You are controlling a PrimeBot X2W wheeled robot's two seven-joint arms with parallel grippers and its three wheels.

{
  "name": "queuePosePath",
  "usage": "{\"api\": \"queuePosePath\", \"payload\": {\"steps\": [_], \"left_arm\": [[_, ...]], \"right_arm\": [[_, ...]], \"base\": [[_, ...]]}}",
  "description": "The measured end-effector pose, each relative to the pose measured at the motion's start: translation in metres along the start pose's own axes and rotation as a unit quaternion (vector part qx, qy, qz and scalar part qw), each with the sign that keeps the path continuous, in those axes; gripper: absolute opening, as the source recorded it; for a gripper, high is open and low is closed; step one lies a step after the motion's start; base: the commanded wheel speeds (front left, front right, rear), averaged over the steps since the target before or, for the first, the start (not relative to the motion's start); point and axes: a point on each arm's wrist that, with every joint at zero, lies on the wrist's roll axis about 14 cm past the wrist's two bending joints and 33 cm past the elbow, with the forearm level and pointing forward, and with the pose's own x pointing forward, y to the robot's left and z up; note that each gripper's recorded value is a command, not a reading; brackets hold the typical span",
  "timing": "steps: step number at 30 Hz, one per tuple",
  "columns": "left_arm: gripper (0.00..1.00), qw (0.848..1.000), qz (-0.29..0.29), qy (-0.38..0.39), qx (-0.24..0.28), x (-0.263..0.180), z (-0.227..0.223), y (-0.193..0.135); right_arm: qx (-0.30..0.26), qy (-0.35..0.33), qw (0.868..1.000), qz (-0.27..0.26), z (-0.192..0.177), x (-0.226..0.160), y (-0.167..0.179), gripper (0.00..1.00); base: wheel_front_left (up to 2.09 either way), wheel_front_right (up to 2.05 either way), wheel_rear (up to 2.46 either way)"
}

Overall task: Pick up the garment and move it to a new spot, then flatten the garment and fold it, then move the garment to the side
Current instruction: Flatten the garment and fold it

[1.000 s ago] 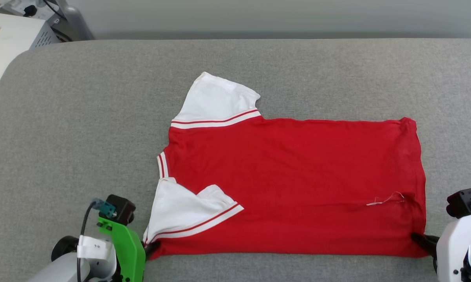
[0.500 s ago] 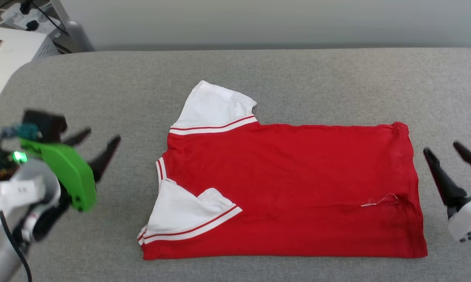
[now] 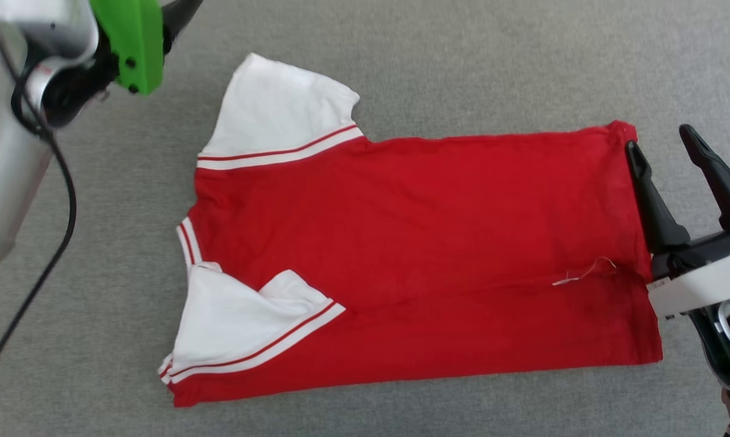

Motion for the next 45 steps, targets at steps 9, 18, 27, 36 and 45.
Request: {"api": "queuePosePath", "payload": {"steps": [9,18,27,36,45], "left_arm": [[1.0,0.975,-0.042,0.218,-0.026,0.072,-0.077,-0.009],[1.0,0.948,-0.056,0.309,-0.062,0.107,-0.141,-0.012],[0.0,0.949,-0.061,0.306,-0.042,0.109,-0.143,-0.017],[0.0,0.976,-0.073,0.203,0.008,0.084,-0.106,-0.032],[0.0,0.985,-0.091,0.135,0.054,0.04,-0.084,-0.048]], "right_arm": [[0.006,0.041,0.999,-0.006,-0.039,0.013,-0.007,1.0],[0.003,0.072,0.997,-0.034,-0.064,0.009,-0.028,1.0],[-0.01,0.065,0.997,-0.045,-0.059,0.012,-0.043,1.0],[-0.07,0.092,0.993,-0.025,-0.015,0.038,-0.069,1.0],[-0.06,0.333,0.94,0.027,-0.052,0.042,-0.07,1.0]], "base": [[0.0,0.0,0.0],[0.0,0.0,0.0],[0.0,0.0,0.0],[0.0,0.0,0.0],[0.0,0.0,0.0]]}}
